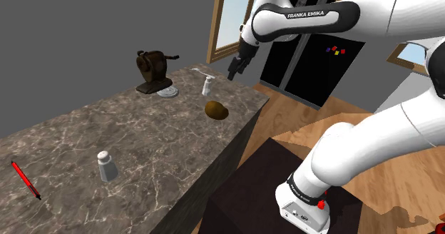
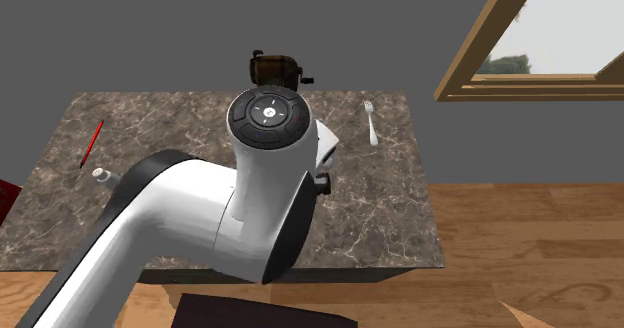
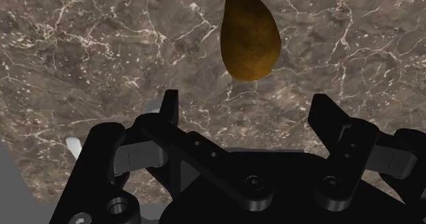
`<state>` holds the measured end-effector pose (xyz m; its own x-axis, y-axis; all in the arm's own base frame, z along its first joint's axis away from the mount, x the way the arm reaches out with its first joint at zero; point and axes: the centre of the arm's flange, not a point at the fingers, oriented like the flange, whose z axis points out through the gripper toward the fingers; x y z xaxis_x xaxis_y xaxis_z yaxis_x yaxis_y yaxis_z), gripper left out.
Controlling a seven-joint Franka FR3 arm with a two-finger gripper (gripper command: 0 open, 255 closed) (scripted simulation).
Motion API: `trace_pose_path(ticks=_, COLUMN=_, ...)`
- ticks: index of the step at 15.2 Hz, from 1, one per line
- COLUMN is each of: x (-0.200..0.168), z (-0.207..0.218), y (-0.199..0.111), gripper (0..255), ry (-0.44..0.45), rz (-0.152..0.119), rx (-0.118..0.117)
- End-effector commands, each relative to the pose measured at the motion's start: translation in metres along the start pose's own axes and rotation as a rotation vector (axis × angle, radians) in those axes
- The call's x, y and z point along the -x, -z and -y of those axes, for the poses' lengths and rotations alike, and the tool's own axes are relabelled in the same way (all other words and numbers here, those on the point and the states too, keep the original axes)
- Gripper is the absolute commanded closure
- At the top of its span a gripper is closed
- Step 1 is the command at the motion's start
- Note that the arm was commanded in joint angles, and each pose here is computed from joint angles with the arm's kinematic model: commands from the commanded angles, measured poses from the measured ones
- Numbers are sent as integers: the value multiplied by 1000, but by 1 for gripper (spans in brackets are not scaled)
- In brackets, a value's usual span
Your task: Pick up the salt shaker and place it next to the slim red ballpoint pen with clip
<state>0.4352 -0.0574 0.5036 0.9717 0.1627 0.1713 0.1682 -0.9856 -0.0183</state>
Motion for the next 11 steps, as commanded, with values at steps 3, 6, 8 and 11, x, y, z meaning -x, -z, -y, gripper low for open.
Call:
trace_pose_path(ticks=3, x=-32, z=-30, y=-33, gripper=0, ry=5, rz=-18, rx=-24)
trace_pose_path(ticks=6, x=-53, z=-51, y=-60, gripper=0, ry=8, rz=-30, rx=-42)
trace_pose_path(ticks=8, x=-67, z=-65, y=-78, gripper=0, ry=11, rz=-38, rx=-55)
trace_pose_path(ticks=11, x=-89, z=-85, y=-105, gripper=0, ry=14, rz=-50, rx=-73)
